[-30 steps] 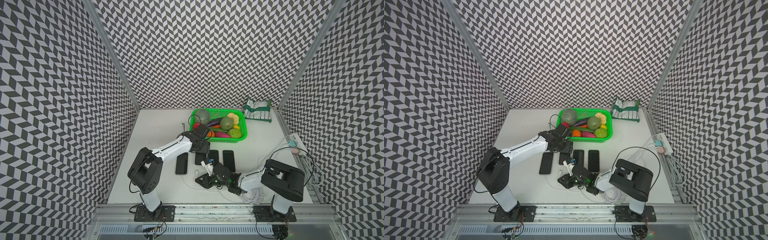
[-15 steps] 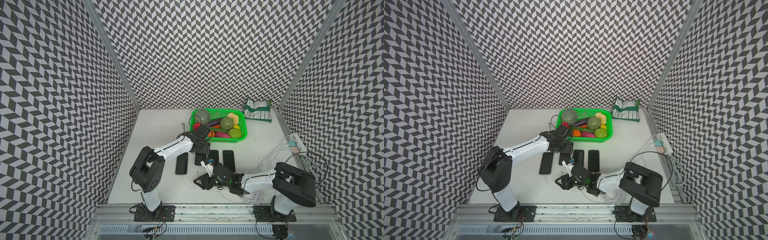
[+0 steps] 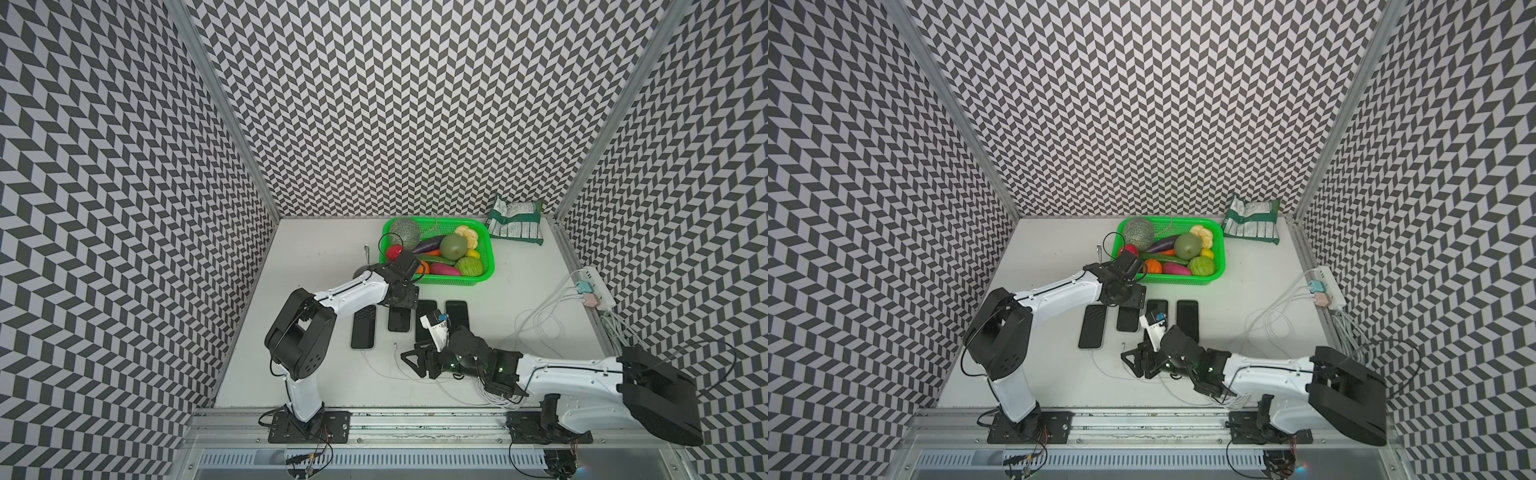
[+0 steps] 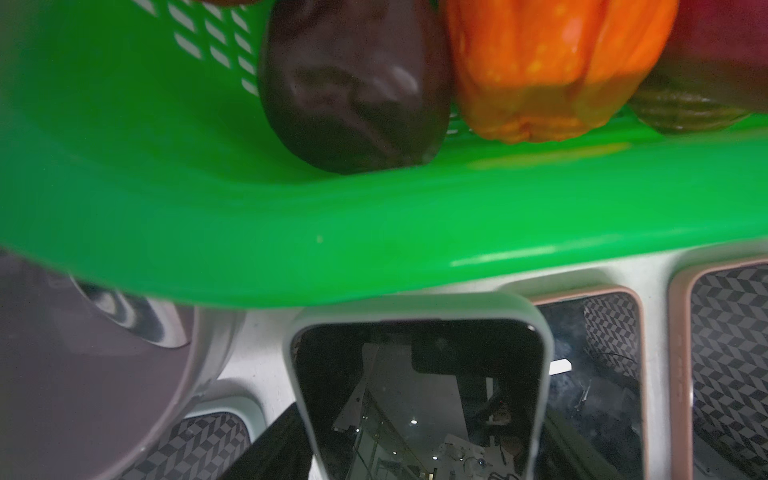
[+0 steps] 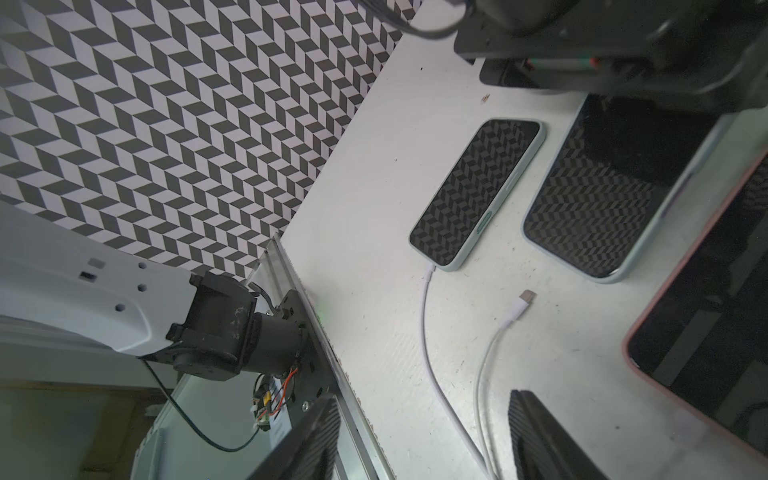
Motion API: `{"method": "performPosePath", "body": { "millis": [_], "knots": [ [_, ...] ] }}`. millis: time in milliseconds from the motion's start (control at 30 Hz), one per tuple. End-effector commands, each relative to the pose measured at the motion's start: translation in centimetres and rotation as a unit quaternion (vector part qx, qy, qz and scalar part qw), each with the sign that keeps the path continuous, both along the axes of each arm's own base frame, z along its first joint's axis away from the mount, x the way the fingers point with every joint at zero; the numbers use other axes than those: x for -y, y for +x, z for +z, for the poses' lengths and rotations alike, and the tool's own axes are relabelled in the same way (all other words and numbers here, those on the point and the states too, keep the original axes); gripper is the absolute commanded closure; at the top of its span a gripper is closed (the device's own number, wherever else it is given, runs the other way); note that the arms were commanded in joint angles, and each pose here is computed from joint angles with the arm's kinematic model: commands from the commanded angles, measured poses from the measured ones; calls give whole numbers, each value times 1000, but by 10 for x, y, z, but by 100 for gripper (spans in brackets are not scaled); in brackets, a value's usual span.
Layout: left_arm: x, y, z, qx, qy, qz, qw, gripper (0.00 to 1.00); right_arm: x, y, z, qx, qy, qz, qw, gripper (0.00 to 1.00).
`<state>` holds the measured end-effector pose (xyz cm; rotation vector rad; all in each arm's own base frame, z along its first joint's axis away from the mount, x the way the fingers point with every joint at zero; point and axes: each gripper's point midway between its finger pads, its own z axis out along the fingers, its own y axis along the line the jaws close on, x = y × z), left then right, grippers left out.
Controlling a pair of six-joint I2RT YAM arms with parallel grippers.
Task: Unplug the charging cable from the phone
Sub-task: Place the phone at the center of the board.
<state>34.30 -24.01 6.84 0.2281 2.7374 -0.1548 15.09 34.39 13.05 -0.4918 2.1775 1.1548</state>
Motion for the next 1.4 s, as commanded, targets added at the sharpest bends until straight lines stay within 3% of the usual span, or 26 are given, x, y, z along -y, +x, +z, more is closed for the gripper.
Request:
{"method": "performPosePath", "body": {
  "millis": [0, 233, 367, 667, 900, 1000, 1367],
  "knots": [
    [-2, 9, -4, 11, 3, 6, 1000, 100, 19, 2, 5, 25, -12, -22, 999, 27],
    [-4, 13, -16, 4, 14, 11, 1000, 100, 50, -1, 9, 36, -16, -49, 998, 17],
    [-3, 14, -22, -1, 18, 12, 1000, 93, 65, -1, 11, 42, -10, -68, 997, 13],
    [-2, 15, -31, -9, 18, 15, 1000, 62, 84, 2, 13, 53, 5, -97, 994, 7],
    [-3, 14, -34, -11, 17, 18, 1000, 24, 90, 5, 12, 58, -4, -106, 993, 3],
    [-3, 12, -34, -12, 16, 18, 1000, 12, 92, 6, 14, 60, -5, -109, 992, 2],
    [4, 7, -24, -9, -11, 10, 1000, 0, 101, 17, 17, 64, -19, -127, 990, 0]
  ]
}}
